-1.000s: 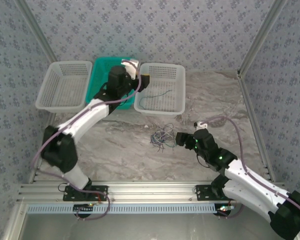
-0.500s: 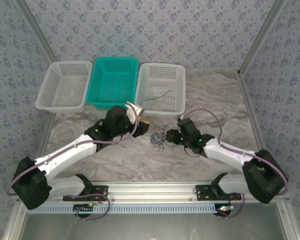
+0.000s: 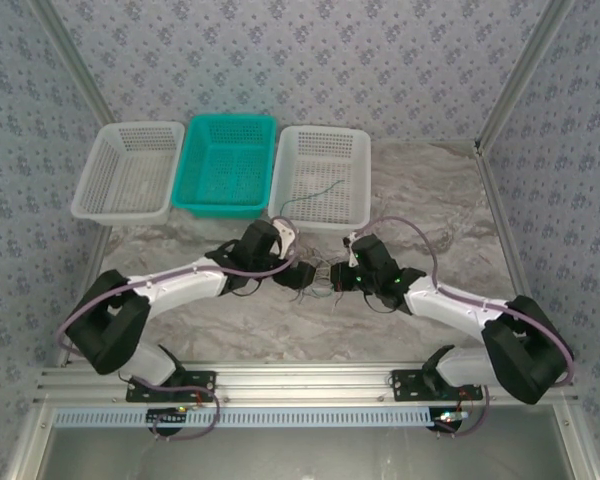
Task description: Untangle the cables
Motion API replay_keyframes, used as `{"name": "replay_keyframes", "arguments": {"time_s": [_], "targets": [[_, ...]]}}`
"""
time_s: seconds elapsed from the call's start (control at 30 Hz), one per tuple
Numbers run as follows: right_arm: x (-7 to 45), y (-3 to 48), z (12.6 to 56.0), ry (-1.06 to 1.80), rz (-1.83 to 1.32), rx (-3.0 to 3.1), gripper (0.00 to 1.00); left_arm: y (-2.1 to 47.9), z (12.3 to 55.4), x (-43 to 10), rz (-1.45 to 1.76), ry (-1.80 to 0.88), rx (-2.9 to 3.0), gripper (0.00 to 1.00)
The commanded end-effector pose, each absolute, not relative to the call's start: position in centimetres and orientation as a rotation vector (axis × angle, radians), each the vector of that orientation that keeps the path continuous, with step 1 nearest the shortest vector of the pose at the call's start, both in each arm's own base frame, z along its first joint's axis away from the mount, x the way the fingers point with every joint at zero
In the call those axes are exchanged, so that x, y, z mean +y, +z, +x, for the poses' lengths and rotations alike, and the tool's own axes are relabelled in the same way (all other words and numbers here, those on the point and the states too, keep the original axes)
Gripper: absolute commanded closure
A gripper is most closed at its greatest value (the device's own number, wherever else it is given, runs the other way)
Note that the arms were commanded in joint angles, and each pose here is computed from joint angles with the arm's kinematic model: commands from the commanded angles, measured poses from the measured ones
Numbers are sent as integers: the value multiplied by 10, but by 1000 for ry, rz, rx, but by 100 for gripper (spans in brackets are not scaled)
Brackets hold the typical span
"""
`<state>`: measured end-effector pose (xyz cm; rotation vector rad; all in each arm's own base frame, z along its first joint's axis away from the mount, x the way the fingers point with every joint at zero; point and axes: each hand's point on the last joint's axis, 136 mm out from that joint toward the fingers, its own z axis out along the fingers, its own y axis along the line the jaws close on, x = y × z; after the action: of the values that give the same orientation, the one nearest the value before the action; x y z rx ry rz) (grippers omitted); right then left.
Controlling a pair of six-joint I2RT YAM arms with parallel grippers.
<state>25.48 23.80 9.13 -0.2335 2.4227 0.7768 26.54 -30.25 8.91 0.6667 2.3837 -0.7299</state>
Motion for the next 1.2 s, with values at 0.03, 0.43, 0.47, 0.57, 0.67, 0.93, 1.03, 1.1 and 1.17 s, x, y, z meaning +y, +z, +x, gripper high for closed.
{"name": "replay_keyframes", "arguments": {"time_s": [0.03,0.43,0.47,0.57,0.67,0.93,1.03,1.1,1.17], "targets": [[260,122,246,875,-402,2329,100,106,277,-321,628,-826,2334,9],[185,104,262,635,6,2358,92,84,302,-236,190,-603,2443,100],[174,99,261,632,78,2361,91,83,302,-227,164,-596,2439,100],[144,87,254,598,206,2366,88,87,296,-219,175,-597,2424,100],[125,85,249,577,278,2352,87,89,292,-222,203,-622,2428,100],[162,138,246,756,-6,2205,46,112,291,-251,310,-734,2332,100],[196,164,240,759,-254,2141,35,126,286,-268,423,-752,2271,100],[215,168,238,753,-362,2134,34,136,281,-279,507,-754,2227,100],[238,167,236,797,-462,2138,33,144,275,-287,575,-754,2178,100]]}}
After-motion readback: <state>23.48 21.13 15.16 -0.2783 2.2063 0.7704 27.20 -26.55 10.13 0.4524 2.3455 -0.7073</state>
